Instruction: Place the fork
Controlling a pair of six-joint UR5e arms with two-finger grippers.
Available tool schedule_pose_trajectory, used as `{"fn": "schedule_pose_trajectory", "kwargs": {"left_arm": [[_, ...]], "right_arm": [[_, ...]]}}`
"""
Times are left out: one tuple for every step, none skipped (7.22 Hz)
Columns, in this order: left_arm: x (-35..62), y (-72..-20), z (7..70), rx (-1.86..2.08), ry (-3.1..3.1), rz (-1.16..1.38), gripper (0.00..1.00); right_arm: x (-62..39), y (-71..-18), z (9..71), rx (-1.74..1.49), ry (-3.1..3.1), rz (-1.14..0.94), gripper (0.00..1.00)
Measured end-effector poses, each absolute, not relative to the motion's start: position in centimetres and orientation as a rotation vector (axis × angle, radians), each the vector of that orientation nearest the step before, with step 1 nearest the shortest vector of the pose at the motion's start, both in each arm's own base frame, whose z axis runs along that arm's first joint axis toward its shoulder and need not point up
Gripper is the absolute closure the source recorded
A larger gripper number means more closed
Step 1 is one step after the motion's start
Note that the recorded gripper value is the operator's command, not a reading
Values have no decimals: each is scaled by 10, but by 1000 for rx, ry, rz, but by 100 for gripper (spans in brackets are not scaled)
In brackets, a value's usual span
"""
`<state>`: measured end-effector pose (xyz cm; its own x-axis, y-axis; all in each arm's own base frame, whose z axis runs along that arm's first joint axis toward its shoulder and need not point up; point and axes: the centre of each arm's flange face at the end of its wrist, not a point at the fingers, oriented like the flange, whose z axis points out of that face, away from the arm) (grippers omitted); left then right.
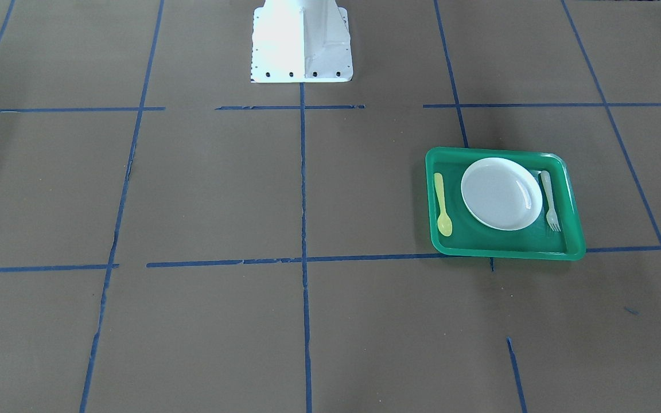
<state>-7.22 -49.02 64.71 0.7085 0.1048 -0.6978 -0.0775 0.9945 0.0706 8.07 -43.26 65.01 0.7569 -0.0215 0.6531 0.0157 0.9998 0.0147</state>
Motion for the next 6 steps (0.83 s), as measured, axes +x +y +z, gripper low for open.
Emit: {"fn": "schedule_pose_trajectory", "kwargs": {"left_arm": [[-81,-480,652,36,796,75,0],[-86,-474,654,38,804,63,0],[-88,-472,654,40,806,58,0],[-89,-471,655,40,806,56,0],[-89,-471,655,40,806,55,0],[-89,-472,655,41,806,55,0]], "right_arm": [[81,-433,650,8,-712,-20,0],[81,-433,650,8,-712,-20,0],[81,-433,650,9,-712,-20,0],[81,-433,650,9,-712,-21,0],[81,-433,650,9,-712,-21,0],[81,-433,650,9,-712,-21,0]]}}
